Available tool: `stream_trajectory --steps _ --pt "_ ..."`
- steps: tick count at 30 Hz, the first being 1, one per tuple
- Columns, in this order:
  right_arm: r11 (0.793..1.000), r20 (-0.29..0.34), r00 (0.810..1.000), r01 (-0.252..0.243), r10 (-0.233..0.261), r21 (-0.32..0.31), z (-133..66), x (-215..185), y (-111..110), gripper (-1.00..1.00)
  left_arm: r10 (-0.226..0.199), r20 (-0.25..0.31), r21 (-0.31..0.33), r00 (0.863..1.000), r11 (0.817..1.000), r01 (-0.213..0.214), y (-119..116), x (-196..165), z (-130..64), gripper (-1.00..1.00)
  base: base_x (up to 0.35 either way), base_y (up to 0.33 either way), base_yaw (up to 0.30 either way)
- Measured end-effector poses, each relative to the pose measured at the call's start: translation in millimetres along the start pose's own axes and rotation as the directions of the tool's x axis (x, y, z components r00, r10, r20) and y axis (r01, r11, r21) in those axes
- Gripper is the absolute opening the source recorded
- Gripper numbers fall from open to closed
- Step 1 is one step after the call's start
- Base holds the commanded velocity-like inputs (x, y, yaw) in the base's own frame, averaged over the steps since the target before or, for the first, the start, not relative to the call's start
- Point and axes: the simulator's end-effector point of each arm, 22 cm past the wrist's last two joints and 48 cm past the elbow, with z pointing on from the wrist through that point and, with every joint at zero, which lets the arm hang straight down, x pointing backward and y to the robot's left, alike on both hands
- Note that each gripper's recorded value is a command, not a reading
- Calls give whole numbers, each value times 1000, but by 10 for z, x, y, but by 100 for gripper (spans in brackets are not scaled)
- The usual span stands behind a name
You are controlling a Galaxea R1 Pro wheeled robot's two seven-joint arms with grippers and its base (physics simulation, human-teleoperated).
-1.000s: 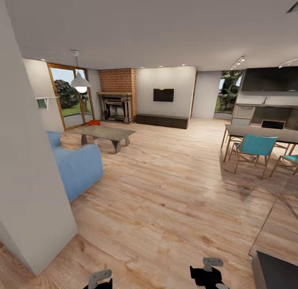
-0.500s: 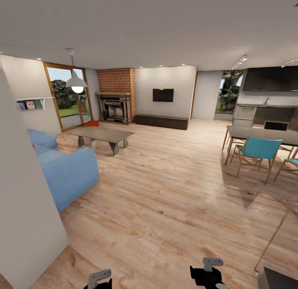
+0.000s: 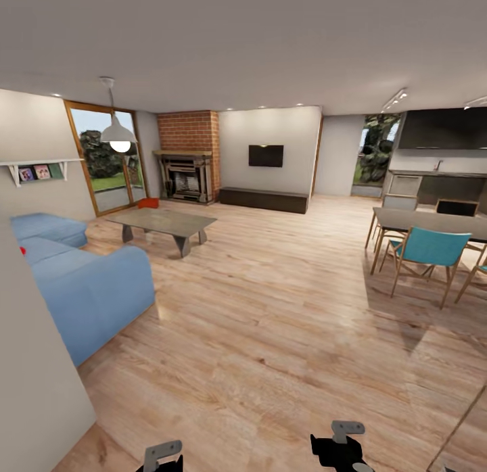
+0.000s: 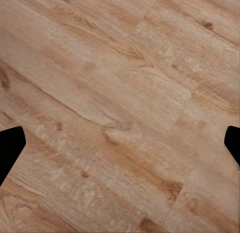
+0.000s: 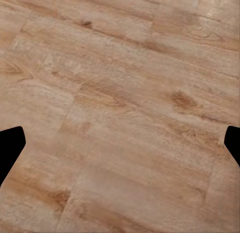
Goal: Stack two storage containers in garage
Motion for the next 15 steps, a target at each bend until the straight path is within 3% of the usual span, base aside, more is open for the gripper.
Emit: stream_trajectory --steps 11,15 --pt "1000 0 1000 -1 1 0 0 0 0 100 0 -1 0 1000 1000 0 -1 2 0 100 321 -10 0" --pt "1000 -1 1000 -1 1 0 4 1 0 100 -2 4 0 1000 1000 2 -1 -10 4 100 105 0 0"
